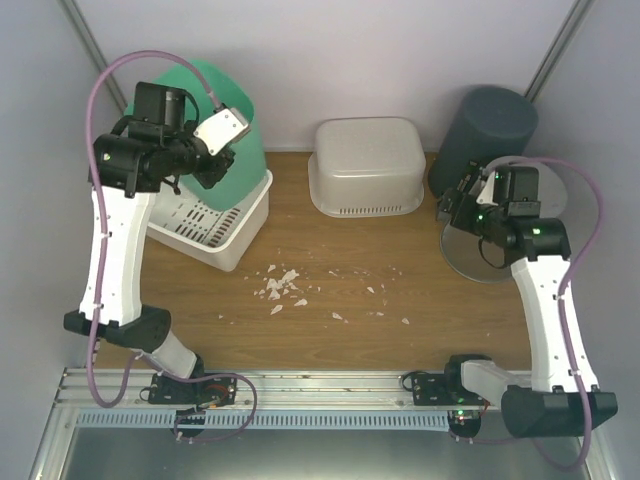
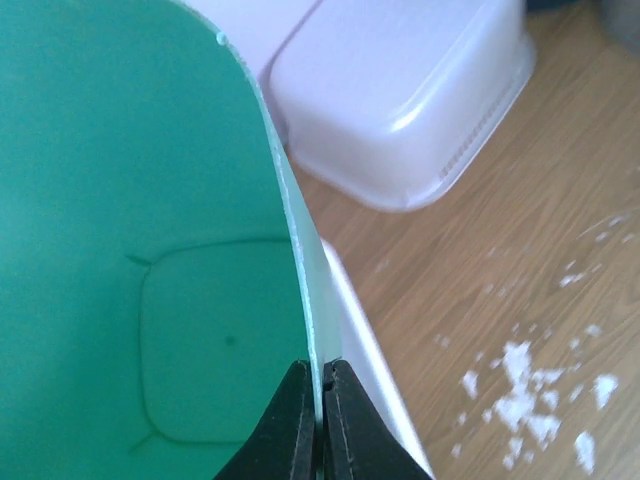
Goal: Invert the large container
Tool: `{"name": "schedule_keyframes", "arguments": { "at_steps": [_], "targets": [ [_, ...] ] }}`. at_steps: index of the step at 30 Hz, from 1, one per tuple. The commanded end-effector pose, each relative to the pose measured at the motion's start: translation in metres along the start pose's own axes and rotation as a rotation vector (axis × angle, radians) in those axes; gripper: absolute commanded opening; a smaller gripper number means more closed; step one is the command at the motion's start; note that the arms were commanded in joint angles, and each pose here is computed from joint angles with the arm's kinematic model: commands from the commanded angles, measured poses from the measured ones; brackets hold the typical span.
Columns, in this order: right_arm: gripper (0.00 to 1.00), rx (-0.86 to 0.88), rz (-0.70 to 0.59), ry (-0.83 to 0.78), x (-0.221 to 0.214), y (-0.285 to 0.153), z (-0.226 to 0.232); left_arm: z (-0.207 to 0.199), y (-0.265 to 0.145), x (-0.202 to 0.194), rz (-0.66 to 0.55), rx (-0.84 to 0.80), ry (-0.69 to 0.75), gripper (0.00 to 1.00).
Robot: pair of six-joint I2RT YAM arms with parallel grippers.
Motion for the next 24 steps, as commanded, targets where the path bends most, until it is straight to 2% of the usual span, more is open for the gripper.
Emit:
{"name": "schedule_keyframes", "arguments": {
  "at_steps": [1,6,10,13,16,20,24],
  "targets": [
    [1.0,-0.001,-0.16,-0.024,0.031,-0.042,0.011,-0.019,-0.057,0.056,-0.443,-0.147,0.047,0.0],
    [1.0,-0.08,-0.249,-0.05,0.056,-0.084,0.012,-0.043,-0.076,0.088,-0.729,-0.491,-0.019,0.0],
    [1.0,-0.153,-0.346,-0.047,0.07,-0.126,0.011,-0.053,-0.067,0.099,-0.797,-0.8,-0.144,0.0],
    [1.0,-0.173,-0.419,-0.021,0.075,-0.155,0.011,-0.055,-0.053,0.11,-0.781,-0.975,-0.233,0.0],
    [1.0,-0.154,-0.438,-0.002,0.074,-0.173,0.014,-0.059,-0.035,0.118,-0.761,-1.07,-0.301,0.0],
    [1.0,-0.044,-0.348,-0.021,0.059,-0.171,0.025,-0.078,-0.007,0.111,-0.693,-1.227,-0.404,0.0],
    [1.0,0.173,-0.265,-0.022,0.033,-0.166,0.044,-0.087,0.017,0.107,-0.645,-1.301,-0.515,0.0]
  ]
}}
Point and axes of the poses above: each gripper's point midway between its finger pads, its own y axis out along the fingers, its own z axis along the line the jaws close on, x = y × z, the point moved 6 cm from there along -y, back along the fingers, and after that the axes turned 4 degrees about -y, right-handed, at the moved point
